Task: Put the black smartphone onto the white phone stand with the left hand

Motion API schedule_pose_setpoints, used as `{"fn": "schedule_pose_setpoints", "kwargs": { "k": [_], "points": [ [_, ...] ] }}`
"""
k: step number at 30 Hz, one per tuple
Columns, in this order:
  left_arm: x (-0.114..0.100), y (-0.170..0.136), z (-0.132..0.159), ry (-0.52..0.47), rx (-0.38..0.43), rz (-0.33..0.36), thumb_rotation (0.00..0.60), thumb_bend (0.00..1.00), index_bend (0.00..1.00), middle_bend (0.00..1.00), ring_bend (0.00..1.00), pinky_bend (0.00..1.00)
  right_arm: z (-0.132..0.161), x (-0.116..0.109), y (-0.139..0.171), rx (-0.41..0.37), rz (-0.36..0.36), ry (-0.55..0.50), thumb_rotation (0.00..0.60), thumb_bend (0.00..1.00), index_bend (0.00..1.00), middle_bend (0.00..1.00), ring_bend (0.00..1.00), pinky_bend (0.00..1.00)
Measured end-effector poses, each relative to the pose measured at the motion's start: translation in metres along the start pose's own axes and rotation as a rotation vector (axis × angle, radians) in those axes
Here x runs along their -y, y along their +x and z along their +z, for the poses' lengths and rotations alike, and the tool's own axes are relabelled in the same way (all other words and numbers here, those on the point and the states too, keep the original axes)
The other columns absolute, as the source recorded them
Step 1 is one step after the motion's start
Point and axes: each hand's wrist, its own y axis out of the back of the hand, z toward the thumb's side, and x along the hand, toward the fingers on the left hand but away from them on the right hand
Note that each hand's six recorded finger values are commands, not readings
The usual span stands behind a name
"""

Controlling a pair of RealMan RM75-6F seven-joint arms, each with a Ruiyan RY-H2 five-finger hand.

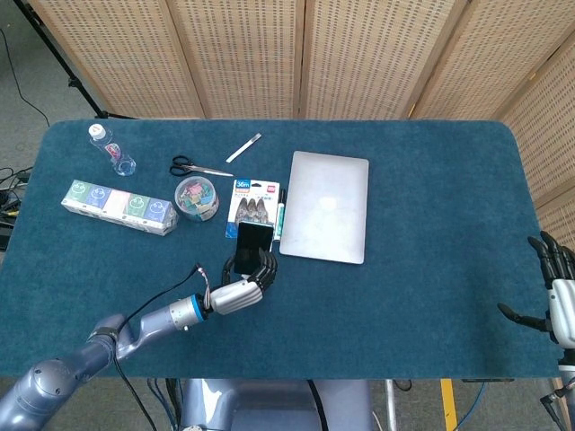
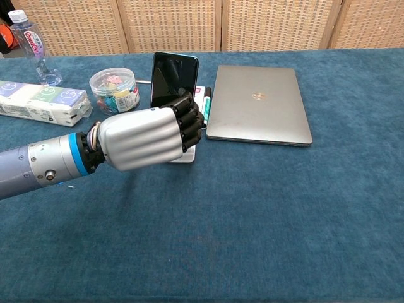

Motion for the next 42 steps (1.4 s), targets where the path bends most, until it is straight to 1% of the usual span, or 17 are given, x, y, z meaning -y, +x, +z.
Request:
{"fn": "schedule_pose_setpoints", "kwargs": {
  "k": [14, 21, 30, 36, 42],
  "points": [
    [-0.0001, 0.0015, 0.0036, 0.002, -0.026, -0.03, 0.6, 0.2, 0.51, 0.32, 0.32, 0.36, -0.0044, -0.0021, 0.0013, 0.004, 0.005, -0.001, 0.6, 0.0, 0.0, 0.0, 0.0, 0.0],
    [-0.0033, 0.0021, 0.0018, -0.012, -0.043, -0.018, 0.6, 0.2, 0.51, 0.32, 0.32, 0.36, -0.0039, -0.0007, 0.0005, 0.005, 0.009, 0.0, 0.6, 0.0, 0.0, 0.0, 0.0, 0.0],
    [-0.0032, 0.0033, -0.0014, 0.012, -0.075, -0.033, 0.6, 0.2, 0.49, 0.3, 0.32, 0.36, -0.0042, -0.0007, 0.0006, 0.007, 0.01, -0.002, 0.6, 0.0, 0.0, 0.0, 0.0, 0.0],
    [-0.0056, 0.0078, 0.0027, 0.03, -0.071, -0.036, 0.6, 0.2, 0.48, 0.3, 0.32, 0.36, -0.0044, -0.0008, -0.0001, 0.009, 0.011, -0.004, 0.6, 0.0, 0.0, 0.0, 0.0, 0.0],
    [-0.0037, 0.0087, 0.0046, 0.039, -0.061, -0.039, 0.6, 0.2, 0.46, 0.28, 0.32, 0.36, -0.0041, -0.0004, -0.0001, 0.009, 0.012, -0.005, 0.6, 0.0, 0.0, 0.0, 0.0, 0.0]
  ]
}}
